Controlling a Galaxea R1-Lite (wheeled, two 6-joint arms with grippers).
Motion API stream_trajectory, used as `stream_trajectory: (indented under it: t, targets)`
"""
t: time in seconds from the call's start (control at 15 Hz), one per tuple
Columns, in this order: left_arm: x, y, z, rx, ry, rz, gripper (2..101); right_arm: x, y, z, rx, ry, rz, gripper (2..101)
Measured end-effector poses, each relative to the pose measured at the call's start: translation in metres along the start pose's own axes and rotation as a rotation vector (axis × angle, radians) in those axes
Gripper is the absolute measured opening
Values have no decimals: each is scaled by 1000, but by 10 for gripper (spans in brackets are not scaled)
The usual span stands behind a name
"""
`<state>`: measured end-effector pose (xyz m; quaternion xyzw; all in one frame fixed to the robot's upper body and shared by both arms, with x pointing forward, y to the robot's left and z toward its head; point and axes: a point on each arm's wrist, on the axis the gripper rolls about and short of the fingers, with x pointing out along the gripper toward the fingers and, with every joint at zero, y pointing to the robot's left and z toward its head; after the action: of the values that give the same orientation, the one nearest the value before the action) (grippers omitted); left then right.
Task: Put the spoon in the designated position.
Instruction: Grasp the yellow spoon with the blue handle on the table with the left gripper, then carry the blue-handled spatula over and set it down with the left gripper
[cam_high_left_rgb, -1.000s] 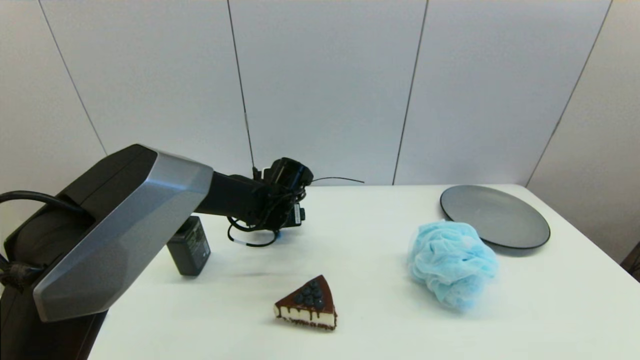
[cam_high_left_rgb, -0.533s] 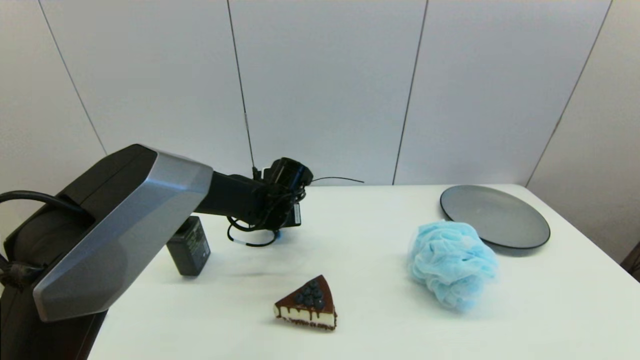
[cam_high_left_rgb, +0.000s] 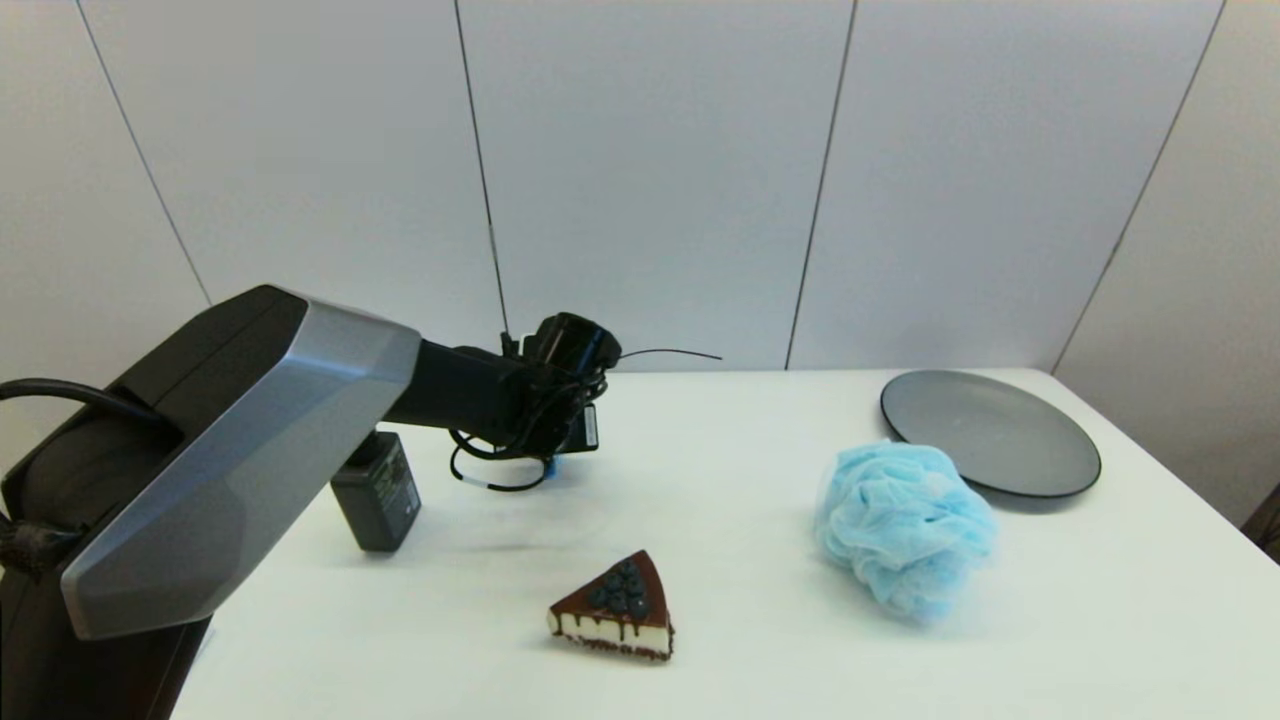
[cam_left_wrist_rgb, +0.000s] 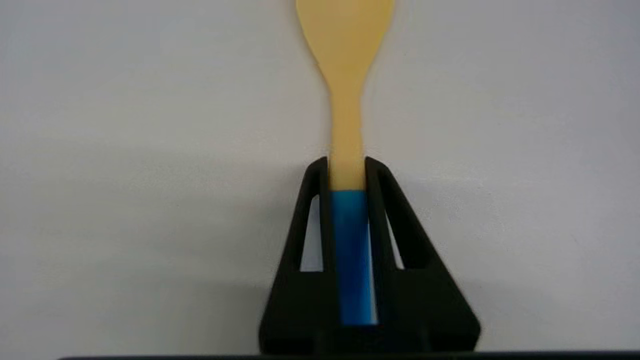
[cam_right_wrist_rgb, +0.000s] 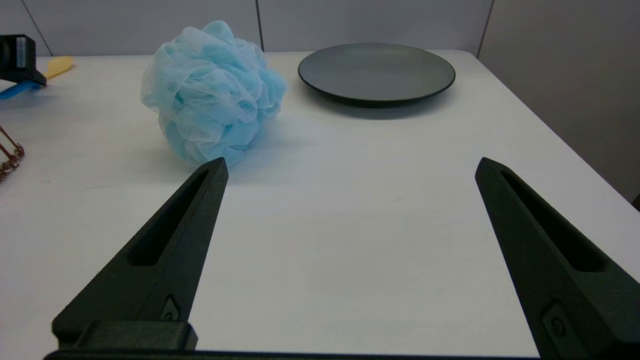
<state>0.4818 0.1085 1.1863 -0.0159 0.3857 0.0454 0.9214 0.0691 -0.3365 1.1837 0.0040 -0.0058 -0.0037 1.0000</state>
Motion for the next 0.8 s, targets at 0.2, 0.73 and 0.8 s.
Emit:
stream_trajectory:
  t: [0.2,0.73,0.8]
  targets:
    - [0,0,1,-2,-2,-2,133,0,0,0,0,0,0,980]
    - [-9,-4,15,40,-42,-37,133,0,0,0,0,0,0,980]
    - [-13,-5,19,36,-51,-57,133,0,0,0,0,0,0,980]
